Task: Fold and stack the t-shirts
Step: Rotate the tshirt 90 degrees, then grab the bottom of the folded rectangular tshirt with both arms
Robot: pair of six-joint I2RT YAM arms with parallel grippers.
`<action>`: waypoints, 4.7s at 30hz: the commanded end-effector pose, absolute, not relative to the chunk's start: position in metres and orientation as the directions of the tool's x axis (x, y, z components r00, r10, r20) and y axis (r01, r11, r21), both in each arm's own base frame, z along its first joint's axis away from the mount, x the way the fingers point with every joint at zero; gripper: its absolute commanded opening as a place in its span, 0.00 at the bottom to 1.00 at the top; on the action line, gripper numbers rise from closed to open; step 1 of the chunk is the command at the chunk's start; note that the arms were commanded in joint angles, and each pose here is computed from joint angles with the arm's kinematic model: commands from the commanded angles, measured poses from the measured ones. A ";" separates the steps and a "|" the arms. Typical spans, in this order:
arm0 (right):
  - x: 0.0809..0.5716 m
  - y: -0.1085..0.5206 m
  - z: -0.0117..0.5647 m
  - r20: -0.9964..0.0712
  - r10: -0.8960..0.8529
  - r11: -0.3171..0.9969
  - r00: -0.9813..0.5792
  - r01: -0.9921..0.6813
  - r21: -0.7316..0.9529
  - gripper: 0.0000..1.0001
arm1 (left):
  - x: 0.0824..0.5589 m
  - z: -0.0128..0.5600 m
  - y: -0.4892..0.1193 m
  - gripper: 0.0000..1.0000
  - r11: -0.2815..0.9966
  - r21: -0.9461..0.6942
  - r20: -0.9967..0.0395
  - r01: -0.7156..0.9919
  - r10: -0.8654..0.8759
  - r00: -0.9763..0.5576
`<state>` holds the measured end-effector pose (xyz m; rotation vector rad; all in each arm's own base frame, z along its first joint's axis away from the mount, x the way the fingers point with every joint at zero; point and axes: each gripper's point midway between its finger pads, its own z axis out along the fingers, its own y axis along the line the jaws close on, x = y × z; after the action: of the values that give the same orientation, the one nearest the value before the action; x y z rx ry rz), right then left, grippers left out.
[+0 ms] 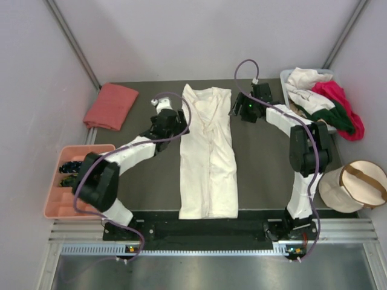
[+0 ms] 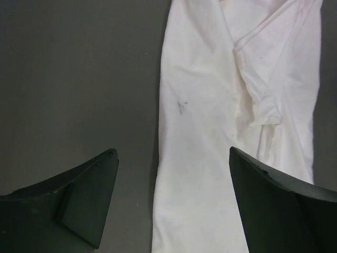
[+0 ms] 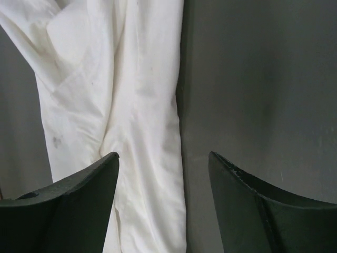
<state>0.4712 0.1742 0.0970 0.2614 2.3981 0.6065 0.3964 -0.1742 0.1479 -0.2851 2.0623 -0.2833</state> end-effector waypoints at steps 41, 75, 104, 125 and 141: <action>0.600 0.202 0.044 -0.443 0.302 0.721 -0.844 -0.101 0.685 0.47 | 0.646 0.037 -0.196 0.77 0.926 -0.336 -0.820 0.173 -0.197 -0.537; 0.650 0.151 0.065 -0.429 0.513 0.610 -0.744 -0.036 0.792 0.48 | 0.669 0.059 -0.227 0.46 0.819 -0.516 -0.766 0.251 -0.310 -0.563; 0.538 0.262 0.133 -0.751 -0.177 0.921 -0.636 -0.376 0.101 0.61 | 0.539 0.074 -0.135 0.85 0.867 -0.495 -0.717 -0.058 -0.446 -0.536; 0.563 0.290 0.088 -0.746 -0.294 0.928 -0.597 -0.366 -0.072 0.60 | 0.530 0.066 -0.146 0.84 0.840 -0.542 -0.681 -0.031 -0.460 -0.570; 0.547 0.310 0.113 -0.766 -0.319 0.897 -0.558 -0.439 -0.053 0.60 | 0.532 0.066 -0.152 0.83 0.824 -0.567 -0.664 -0.018 -0.470 -0.582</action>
<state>0.5505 0.2825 0.0608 -0.4885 2.3227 0.1175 0.5291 -0.1472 0.0552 -0.3696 2.1457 -0.6129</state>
